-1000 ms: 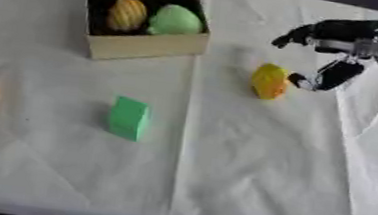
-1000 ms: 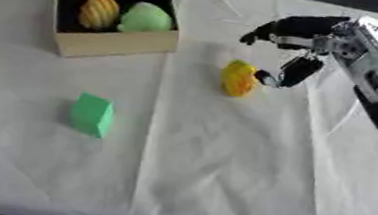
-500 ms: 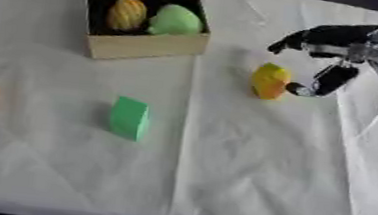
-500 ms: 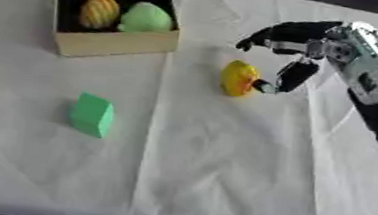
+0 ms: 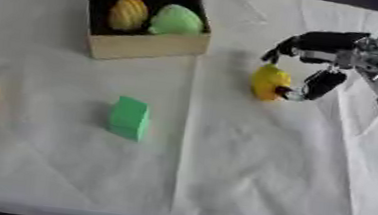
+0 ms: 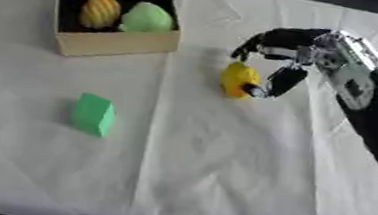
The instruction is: Pick up objects on the table and place them in the box.
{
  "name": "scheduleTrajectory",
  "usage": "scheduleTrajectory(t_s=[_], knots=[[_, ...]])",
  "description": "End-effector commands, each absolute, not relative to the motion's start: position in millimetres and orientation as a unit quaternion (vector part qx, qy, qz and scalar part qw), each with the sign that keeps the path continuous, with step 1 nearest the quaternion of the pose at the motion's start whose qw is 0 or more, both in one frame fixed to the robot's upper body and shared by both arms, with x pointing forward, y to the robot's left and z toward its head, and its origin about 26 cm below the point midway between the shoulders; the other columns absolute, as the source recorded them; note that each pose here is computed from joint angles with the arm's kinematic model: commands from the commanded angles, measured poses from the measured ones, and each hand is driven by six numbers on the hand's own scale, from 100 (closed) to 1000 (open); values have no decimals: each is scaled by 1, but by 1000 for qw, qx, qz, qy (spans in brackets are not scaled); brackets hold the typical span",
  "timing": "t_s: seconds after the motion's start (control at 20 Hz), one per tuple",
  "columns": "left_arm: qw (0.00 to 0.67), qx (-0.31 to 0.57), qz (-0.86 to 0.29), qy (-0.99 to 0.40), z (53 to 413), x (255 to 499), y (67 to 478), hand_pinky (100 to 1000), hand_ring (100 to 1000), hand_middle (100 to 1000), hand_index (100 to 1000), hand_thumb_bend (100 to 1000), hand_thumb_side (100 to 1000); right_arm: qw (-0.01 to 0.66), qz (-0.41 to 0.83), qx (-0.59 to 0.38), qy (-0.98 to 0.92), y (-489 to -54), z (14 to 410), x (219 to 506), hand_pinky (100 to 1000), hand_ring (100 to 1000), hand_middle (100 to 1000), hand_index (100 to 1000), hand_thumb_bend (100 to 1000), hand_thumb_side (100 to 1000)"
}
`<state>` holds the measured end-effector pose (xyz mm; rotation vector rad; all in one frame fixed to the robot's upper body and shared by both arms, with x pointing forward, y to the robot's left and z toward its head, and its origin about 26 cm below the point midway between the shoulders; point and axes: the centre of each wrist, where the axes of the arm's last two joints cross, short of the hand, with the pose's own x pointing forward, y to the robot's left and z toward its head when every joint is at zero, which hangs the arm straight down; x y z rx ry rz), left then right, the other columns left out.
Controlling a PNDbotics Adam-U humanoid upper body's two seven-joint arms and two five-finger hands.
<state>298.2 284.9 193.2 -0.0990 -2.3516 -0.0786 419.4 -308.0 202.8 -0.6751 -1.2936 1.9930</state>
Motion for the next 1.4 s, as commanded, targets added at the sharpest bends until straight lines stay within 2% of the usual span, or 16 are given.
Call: scheduleTrajectory(t_s=[0.05, 0.25, 0.5, 0.6, 0.75, 1.05, 1.4], knots=[[370, -42, -36, -927, 201, 296, 284, 849, 829, 769, 811, 100, 661, 325, 761, -269, -493, -312, 210, 420, 798, 912, 754, 886, 179, 426], [370, -44, -36, -927, 201, 296, 283, 849, 829, 769, 811, 100, 661, 324, 767, -264, -487, -311, 207, 420, 794, 900, 703, 852, 173, 453], [369, -45, -34, -928, 201, 296, 283, 849, 829, 770, 811, 100, 661, 322, 769, -256, -489, -309, 206, 421, 775, 874, 634, 802, 122, 421], [369, -45, -34, -928, 201, 296, 283, 849, 830, 770, 811, 100, 660, 323, 765, -254, -495, -308, 205, 421, 760, 851, 585, 755, 104, 383], [368, -45, -34, -928, 201, 296, 283, 849, 830, 770, 811, 100, 659, 322, 754, -256, -512, -307, 206, 421, 723, 797, 521, 690, 100, 244], [369, -44, -35, -928, 201, 296, 283, 849, 830, 770, 811, 100, 658, 313, 721, -273, -555, -303, 218, 420, 690, 748, 477, 642, 100, 255], [372, -42, -35, -927, 200, 296, 284, 849, 831, 771, 811, 100, 658, 283, 690, -291, -600, -291, 252, 418, 668, 706, 461, 638, 100, 241]])
